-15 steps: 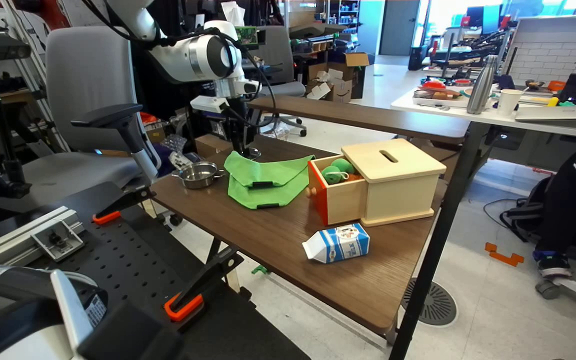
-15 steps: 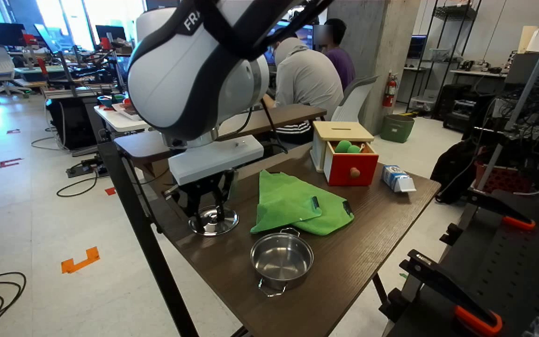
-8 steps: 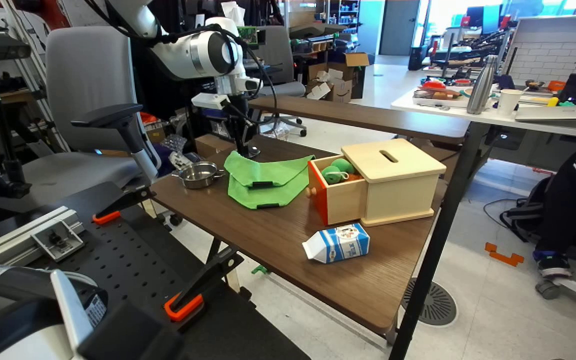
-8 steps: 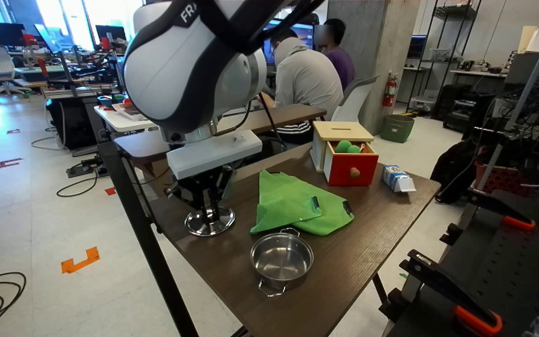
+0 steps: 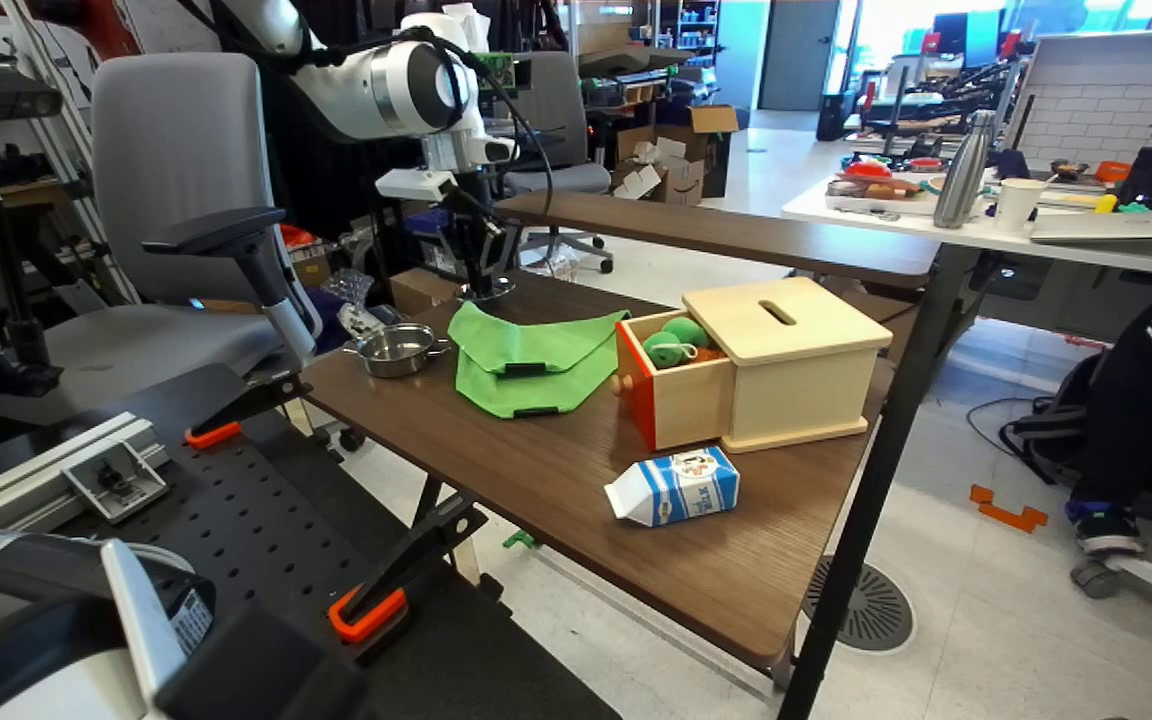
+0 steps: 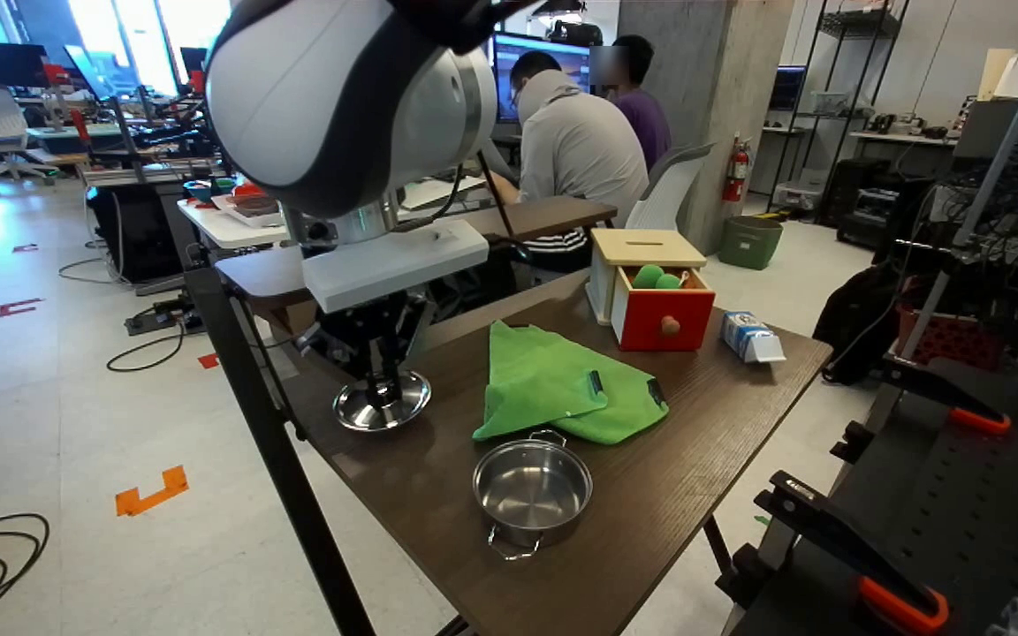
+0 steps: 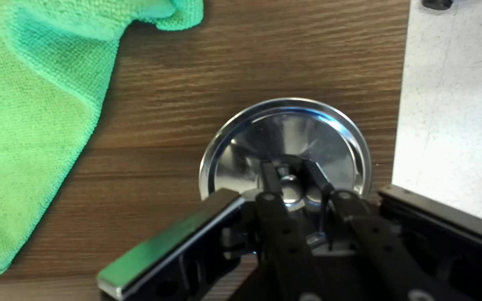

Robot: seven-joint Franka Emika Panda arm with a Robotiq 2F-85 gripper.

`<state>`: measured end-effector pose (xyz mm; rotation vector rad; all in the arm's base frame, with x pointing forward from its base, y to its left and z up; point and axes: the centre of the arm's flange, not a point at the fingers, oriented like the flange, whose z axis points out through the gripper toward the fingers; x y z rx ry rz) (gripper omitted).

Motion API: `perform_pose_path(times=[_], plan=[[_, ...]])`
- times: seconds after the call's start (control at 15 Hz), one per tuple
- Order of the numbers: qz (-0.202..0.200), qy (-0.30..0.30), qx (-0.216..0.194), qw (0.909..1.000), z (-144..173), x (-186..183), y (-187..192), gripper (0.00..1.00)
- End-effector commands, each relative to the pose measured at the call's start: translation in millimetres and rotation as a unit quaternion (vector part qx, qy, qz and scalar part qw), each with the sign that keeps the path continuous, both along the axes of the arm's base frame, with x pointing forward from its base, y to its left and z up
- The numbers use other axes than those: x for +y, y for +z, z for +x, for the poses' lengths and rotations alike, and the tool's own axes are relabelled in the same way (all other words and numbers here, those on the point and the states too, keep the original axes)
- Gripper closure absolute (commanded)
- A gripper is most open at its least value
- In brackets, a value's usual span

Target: Cover the small silver pot with a lid

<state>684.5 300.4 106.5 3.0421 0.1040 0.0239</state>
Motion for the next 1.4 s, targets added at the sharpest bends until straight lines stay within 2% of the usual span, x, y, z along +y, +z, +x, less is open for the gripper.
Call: perform_pose_path(times=[0.0, 0.27, 0.53, 1.13, 1.33], plan=[[0.007, 0.041, -0.007, 0.9991, -34, 0, 47, 0.95], [0.022, 0.087, -0.002, 0.9959, -76, -2, 82, 0.95], [0.023, 0.119, 0.01, 0.9926, -119, -13, 96, 0.95], [0.018, 0.133, 0.052, 0.9896, -200, -67, 67, 0.95], [0.014, 0.128, 0.06, 0.9898, -213, -80, 54, 0.95]])
